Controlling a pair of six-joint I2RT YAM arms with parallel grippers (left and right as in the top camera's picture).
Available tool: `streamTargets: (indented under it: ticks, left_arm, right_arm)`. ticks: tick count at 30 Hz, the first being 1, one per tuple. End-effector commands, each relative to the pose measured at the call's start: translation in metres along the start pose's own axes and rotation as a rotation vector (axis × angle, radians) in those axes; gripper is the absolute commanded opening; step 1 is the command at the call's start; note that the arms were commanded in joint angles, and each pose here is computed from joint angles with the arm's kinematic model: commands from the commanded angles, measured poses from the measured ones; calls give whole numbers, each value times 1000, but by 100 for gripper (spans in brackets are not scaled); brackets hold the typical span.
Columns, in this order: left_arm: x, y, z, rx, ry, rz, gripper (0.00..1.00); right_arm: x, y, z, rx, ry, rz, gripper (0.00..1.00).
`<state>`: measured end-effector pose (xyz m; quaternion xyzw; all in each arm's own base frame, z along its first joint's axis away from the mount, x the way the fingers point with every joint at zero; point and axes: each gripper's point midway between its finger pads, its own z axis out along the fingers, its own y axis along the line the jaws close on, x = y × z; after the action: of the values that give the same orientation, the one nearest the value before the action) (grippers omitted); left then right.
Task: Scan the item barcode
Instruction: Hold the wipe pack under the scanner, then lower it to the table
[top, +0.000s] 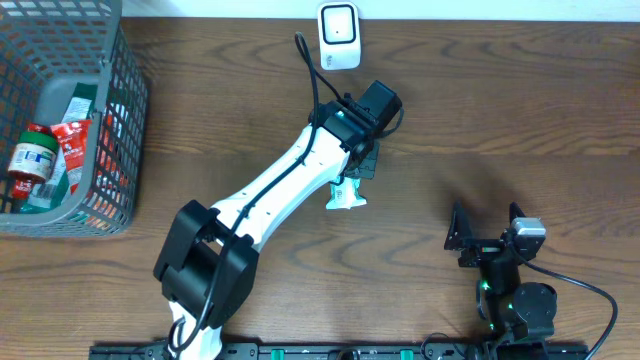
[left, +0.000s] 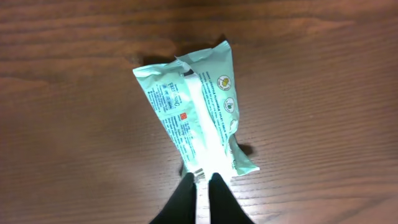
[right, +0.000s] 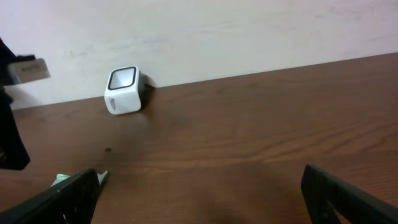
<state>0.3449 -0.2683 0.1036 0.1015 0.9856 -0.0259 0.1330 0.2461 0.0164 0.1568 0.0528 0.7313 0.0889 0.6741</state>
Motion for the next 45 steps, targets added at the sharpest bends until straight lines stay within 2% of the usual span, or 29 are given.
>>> streamTargets:
  ticks: [1,13,16,18,19,22,23,27,31,35,39,45]
  left_arm:
    - [15,3,23,-14,72,8,9]
    - [48,2,79,-44,228,22,9]
    - [53,4,88,-58,252,25,13]
    - [53,5,88,-58,254,32,17]
    - [52,5,87,-55,251,45,29]
    - [44,4,77,-40,229,67,53]
    - [41,4,72,-35,220,71,58]
    - [28,6,53,-19,168,58,64]
    - [13,29,45,-63,123,2,66]
    - [7,51,47,-80,128,-133,66]
    - [8,62,50,-30,175,-239,66]
    - [27,70,66,-23,237,-261,51]
  right_arm:
    - [1,-2,0,6,3,4,99]
    - [1,-2,0,6,3,4,99]
    - [1,-2,0,6,3,4,99]
    - [1,-2,0,6,3,4,99]
    - [1,-2,0,6,3,4,99]
    - [1,-2,0,6,4,4,99]
    - [1,-2,0,6,4,4,99]
    - [1,-2,0,6,3,4,99]
    - [1,-2,0,6,4,4,99]
    - [1,-2,0,6,4,4,99]
    - [1,-1,0,6,3,4,99]
    - [1,-1,0,6,3,4,99]
